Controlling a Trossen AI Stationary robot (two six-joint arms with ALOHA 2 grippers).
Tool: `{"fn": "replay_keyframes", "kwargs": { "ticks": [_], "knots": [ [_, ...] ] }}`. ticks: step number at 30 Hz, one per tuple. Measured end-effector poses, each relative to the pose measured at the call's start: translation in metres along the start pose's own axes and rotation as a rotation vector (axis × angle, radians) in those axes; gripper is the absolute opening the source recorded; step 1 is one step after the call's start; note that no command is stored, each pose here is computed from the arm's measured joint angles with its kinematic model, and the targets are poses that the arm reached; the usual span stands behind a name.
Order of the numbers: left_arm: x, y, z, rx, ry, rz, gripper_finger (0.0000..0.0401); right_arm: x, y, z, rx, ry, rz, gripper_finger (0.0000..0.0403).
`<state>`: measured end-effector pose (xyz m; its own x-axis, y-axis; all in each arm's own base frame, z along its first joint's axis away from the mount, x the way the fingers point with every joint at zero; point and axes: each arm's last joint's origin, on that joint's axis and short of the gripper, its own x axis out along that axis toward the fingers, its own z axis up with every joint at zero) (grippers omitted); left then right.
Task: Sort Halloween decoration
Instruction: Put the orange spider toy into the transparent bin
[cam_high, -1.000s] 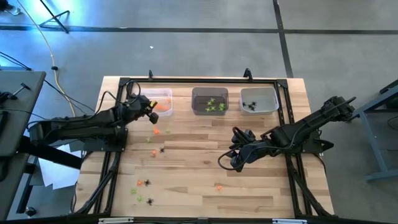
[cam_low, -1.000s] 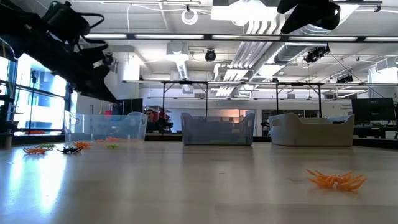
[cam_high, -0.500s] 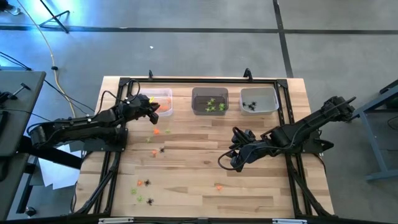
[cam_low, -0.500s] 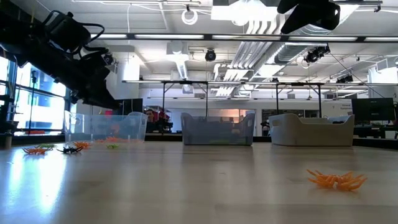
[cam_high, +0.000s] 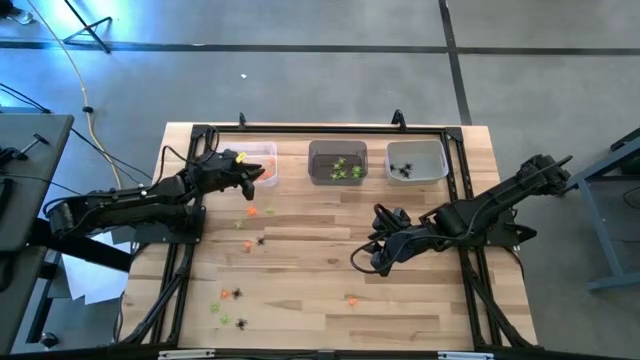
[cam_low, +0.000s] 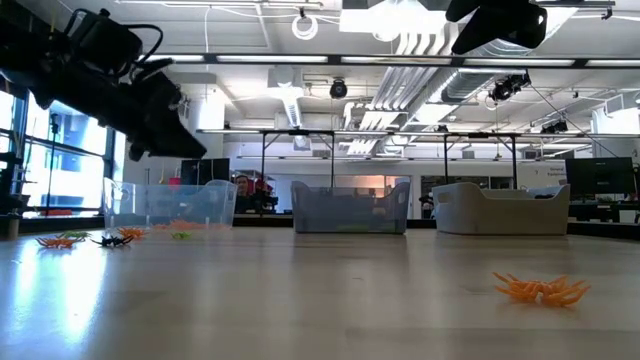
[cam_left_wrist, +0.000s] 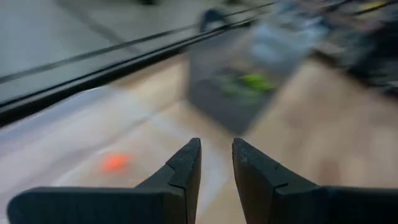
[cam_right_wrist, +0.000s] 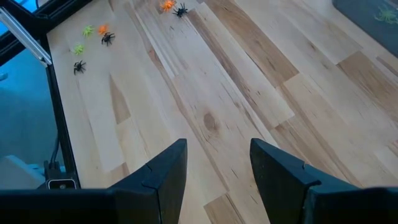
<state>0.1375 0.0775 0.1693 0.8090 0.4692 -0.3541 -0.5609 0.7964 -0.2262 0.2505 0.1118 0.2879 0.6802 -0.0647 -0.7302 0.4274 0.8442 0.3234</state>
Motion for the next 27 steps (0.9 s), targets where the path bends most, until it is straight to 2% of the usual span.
{"fn": "replay_keyframes", "kwargs": {
  "ticks": [4, 8, 11, 21, 27],
  "knots": [
    [-0.001, -0.016, 0.004, 0.002, -0.017, -0.237, 0.0079, 0.0, 0.0, 0.0, 0.0, 0.0, 0.0, 0.0171],
    [-0.005, -0.039, 0.002, 0.012, -0.03, -0.391, 0.008, 0.0, 0.0, 0.0, 0.0, 0.0, 0.0, 0.0171],
    [-0.009, -0.058, 0.002, 0.037, -0.053, -0.466, 0.0086, 0.0, 0.0, 0.0, 0.0, 0.0, 0.0, 0.0171],
    [-0.003, -0.142, 0.006, 0.193, 0.021, -0.577, 0.0097, 0.0, 0.0, 0.0, 0.0, 0.0, 0.0, 0.0171],
    [0.017, -0.195, -0.011, 0.315, 0.119, -0.616, 0.0097, 0.0, 0.0, 0.0, 0.0, 0.0, 0.0, 0.0171]
  ]
}}
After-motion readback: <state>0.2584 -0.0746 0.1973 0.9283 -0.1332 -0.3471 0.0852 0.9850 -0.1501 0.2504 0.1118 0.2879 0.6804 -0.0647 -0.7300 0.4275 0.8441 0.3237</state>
